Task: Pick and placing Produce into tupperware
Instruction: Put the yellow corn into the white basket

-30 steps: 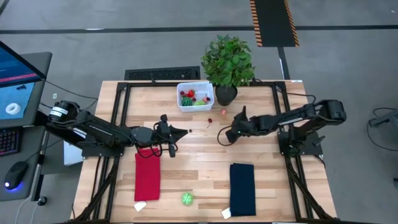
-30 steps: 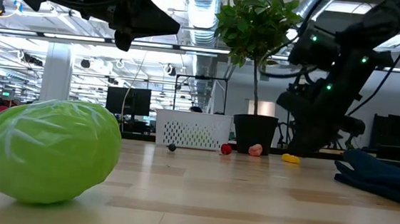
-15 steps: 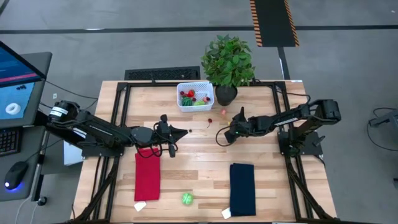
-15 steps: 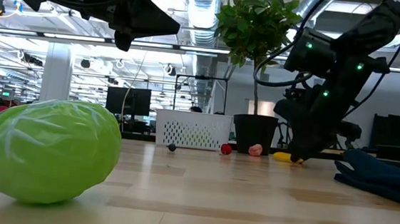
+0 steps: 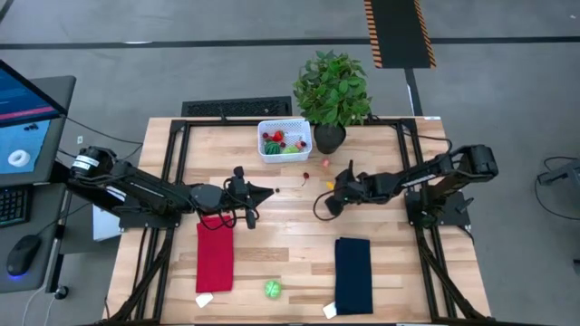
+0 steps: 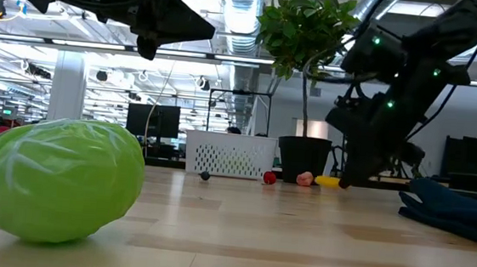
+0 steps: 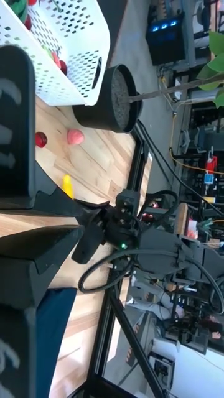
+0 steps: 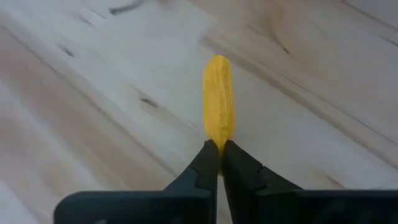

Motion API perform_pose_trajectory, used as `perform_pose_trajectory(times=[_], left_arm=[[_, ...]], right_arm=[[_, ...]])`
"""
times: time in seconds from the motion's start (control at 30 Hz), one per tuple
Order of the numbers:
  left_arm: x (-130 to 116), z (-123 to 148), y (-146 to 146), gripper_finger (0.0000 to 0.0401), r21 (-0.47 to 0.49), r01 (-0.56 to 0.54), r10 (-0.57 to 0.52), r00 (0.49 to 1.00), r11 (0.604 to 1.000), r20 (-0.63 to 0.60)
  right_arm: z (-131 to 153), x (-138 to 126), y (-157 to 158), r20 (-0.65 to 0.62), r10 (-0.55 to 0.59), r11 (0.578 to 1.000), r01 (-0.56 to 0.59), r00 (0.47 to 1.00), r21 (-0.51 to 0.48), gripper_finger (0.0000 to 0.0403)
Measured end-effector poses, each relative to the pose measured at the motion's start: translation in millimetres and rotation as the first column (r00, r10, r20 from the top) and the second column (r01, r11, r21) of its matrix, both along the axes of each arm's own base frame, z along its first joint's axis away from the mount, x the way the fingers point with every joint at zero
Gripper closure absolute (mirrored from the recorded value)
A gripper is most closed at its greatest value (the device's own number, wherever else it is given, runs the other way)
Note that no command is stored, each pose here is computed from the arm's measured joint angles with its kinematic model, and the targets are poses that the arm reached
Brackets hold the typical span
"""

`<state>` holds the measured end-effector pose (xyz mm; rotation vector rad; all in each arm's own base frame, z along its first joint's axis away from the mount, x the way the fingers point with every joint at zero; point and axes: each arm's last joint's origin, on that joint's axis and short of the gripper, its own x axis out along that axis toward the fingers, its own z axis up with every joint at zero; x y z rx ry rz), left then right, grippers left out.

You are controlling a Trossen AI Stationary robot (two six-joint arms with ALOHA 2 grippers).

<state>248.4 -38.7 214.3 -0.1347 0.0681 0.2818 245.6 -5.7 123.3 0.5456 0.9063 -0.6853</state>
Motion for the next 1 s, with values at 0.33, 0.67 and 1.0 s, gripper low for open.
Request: perform_pose_trajectory(times=[0.33, 0.67, 1.0], left_arm=[[0, 0, 0, 0.0378, 0.001, -0.007, 0.007, 1.000, 1.000, -0.004], [0, 1, 1, 0.0378, 0.000, -0.029, 0.029, 1.000, 1.000, 0.010], [0, 1, 1, 0.0378, 0.002, -0.028, 0.028, 1.000, 1.000, 0.008]], right_arm=[[9, 11, 21, 0.124, 0.087, 0.994, -0.078, 0.989, -0.074, 0.0375], [31, 26, 50, 0.197, 0.171, 0.978, -0.143, 0.965, -0.150, 0.0377], [49, 28, 90, 0.253, 0.264, 0.949, -0.203, 0.931, -0.242, 0.0375]])
